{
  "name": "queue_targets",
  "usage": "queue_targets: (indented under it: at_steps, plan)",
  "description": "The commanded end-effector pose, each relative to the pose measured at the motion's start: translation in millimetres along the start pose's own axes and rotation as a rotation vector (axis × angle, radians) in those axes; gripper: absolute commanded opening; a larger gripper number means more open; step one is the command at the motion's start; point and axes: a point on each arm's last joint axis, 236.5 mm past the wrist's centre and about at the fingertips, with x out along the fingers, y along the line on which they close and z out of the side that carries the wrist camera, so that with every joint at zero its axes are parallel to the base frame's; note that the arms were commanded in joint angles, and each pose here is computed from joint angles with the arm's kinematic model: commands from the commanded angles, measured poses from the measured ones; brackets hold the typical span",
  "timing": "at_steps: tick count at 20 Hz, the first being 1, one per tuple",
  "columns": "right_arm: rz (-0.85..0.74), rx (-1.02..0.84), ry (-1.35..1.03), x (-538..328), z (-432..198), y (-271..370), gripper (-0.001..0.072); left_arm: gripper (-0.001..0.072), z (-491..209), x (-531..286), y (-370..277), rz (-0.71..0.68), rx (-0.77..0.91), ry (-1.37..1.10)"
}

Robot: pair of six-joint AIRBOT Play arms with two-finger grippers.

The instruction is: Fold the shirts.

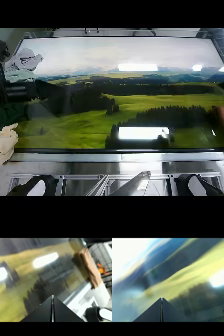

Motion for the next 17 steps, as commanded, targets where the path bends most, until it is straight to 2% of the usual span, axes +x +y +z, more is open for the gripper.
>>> queue_targets:
  at_steps: [1,3,5,17]
  plan:
    - [0.147,-0.246,0.198,29,-98,80,0.0015,0.0015,-59,12,-14,-0.004,-0.059,0.069]
    - [0.193,-0.29,0.294,42,-156,90,0.0015,0.0015,-102,26,-22,-0.027,-0.091,0.119]
    - [0.2,-0.303,0.336,56,-185,87,0.0015,0.0015,-129,36,-26,-0.031,-0.122,0.139]
    - [0.232,-0.258,0.374,58,-195,94,0.0016,0.0016,-148,30,-53,-0.055,-0.133,0.137]
